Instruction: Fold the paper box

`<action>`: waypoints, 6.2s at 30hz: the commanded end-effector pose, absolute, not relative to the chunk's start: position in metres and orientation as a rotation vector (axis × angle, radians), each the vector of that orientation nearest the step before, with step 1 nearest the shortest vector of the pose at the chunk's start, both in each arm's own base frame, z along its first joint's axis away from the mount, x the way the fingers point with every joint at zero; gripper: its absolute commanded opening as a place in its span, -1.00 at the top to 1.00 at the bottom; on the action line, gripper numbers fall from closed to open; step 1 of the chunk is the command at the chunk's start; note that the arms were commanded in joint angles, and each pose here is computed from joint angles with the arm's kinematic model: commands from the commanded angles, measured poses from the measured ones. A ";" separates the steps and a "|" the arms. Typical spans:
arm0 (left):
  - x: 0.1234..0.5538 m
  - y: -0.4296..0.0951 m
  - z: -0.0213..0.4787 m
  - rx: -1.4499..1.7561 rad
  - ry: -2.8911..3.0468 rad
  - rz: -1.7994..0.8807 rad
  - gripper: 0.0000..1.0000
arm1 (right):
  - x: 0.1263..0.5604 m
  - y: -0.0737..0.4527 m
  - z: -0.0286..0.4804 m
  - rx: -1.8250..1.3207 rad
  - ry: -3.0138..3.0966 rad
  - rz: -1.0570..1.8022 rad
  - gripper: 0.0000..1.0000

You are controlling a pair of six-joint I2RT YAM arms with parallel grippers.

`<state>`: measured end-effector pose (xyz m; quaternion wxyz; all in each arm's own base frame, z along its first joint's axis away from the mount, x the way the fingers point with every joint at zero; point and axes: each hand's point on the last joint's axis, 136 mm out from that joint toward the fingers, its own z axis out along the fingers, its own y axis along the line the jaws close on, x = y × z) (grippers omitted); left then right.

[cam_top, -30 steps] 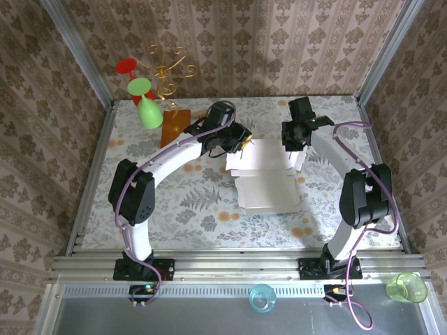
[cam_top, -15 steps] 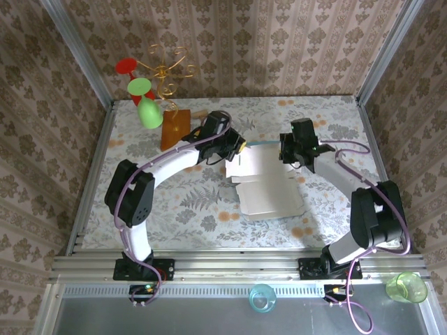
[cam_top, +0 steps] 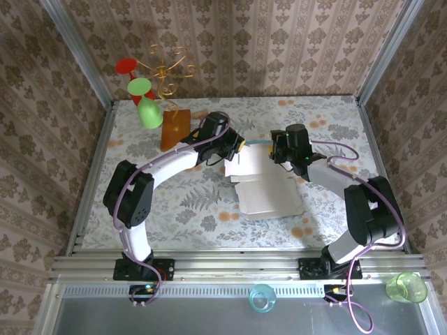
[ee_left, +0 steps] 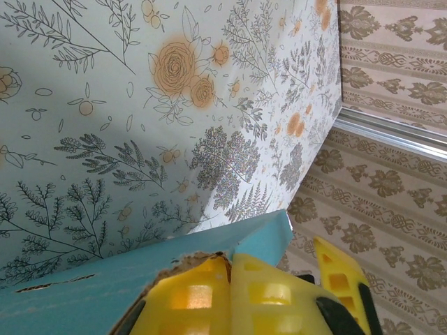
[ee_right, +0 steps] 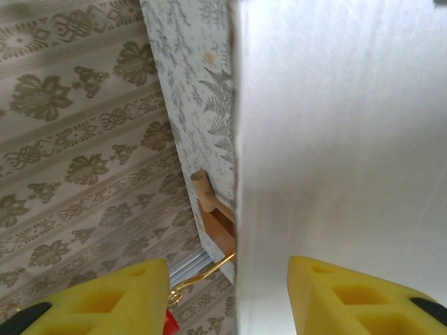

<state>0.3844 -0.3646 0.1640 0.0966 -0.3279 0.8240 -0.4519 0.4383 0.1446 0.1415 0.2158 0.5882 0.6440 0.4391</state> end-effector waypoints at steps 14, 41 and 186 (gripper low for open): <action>0.383 -0.362 0.194 -0.874 2.387 -1.370 1.00 | 0.457 0.157 0.149 1.612 1.750 1.295 0.85; 0.322 -0.283 0.103 -0.687 2.312 -1.376 0.81 | 0.476 0.141 0.167 1.677 1.683 1.279 1.00; 0.357 -0.252 0.104 0.305 2.100 -0.806 0.22 | 0.487 0.205 0.148 0.737 1.743 1.794 1.00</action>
